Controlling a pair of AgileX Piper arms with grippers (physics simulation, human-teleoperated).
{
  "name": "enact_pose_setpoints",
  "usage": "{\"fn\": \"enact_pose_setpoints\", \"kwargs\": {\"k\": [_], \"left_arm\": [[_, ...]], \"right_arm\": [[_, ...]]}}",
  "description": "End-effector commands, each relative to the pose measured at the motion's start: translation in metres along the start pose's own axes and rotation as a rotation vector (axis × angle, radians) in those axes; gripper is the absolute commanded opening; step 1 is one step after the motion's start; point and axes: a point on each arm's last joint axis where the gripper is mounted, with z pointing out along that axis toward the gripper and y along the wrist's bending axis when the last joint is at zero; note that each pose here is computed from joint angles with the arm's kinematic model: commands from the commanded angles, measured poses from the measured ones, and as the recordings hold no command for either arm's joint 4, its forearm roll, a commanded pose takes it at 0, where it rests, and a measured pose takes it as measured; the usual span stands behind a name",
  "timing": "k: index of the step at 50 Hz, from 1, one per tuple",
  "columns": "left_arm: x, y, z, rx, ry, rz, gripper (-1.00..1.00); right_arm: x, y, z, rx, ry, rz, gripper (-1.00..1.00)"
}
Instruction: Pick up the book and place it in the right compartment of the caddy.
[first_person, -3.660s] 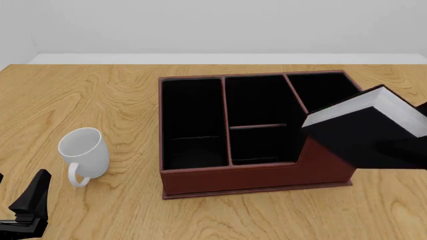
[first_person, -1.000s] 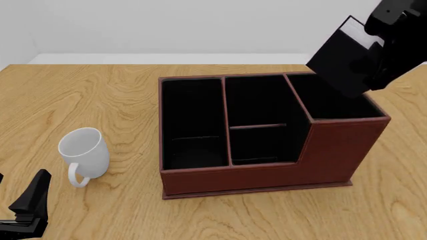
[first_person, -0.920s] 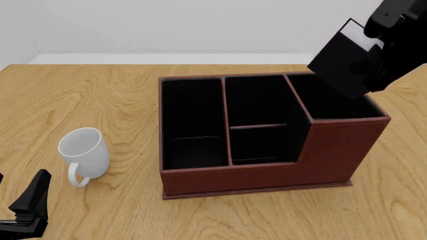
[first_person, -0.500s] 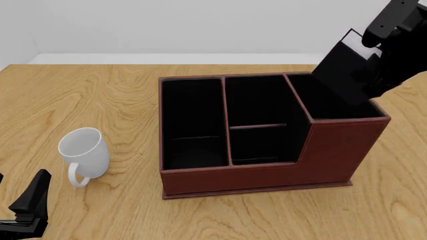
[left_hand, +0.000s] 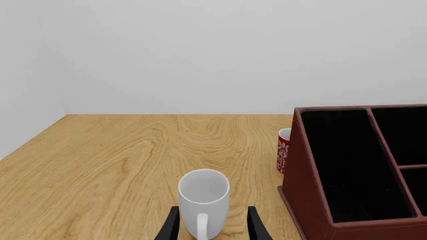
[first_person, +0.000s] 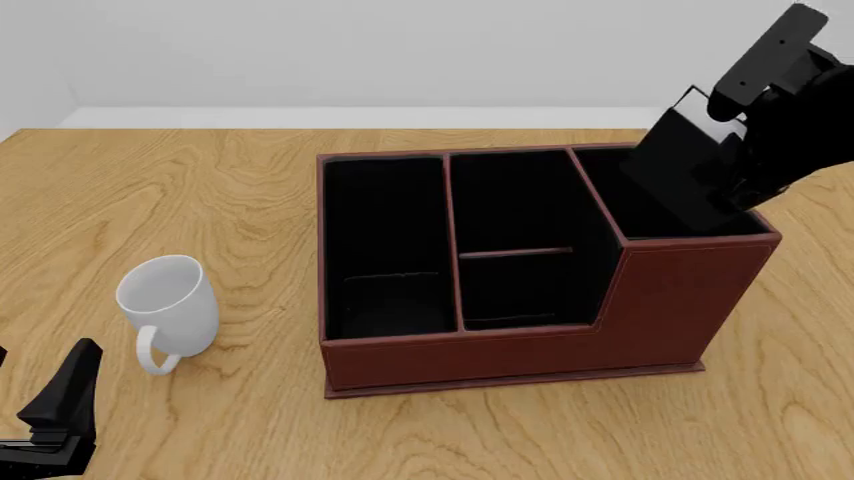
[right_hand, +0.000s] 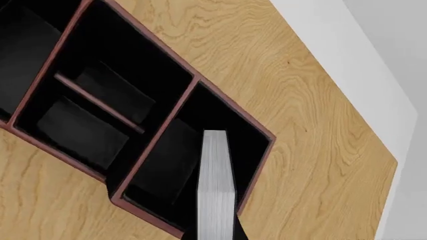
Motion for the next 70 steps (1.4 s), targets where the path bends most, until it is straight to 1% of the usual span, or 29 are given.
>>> {"fn": "enact_pose_setpoints", "kwargs": {"k": [1, 14, 28, 33, 39, 57, 70], "left_arm": [[0.000, 0.000, 0.000, 0.000, 0.000, 0.000, 1.00], [0.000, 0.000, 0.000, 0.000, 0.000, 0.000, 1.00], [0.000, 0.000, 0.000, 0.000, 0.000, 0.000, 1.00], [0.000, 0.000, 0.000, 0.000, 0.000, 0.000, 1.00], [0.000, 0.000, 0.000, 0.000, 0.000, 0.000, 1.00], [0.000, 0.000, 0.000, 0.000, 0.000, 0.000, 1.00], [0.000, 0.000, 0.000, 0.000, 0.000, 0.000, 1.00]], "right_arm": [[0.002, 0.000, 0.010, 0.006, 0.003, 0.040, -1.00], [0.007, 0.000, 0.026, -0.003, 0.026, 0.055, -1.00], [0.007, -0.001, 0.036, -0.007, 0.033, 0.066, -1.00], [0.007, 0.003, 0.040, -0.017, 0.035, 0.069, -1.00], [0.006, 0.001, 0.043, -0.016, 0.035, 0.073, -1.00], [0.006, 0.007, 0.052, -0.035, 0.042, 0.084, -1.00], [0.010, 0.008, 0.066, -0.043, 0.059, 0.088, -1.00]]}}
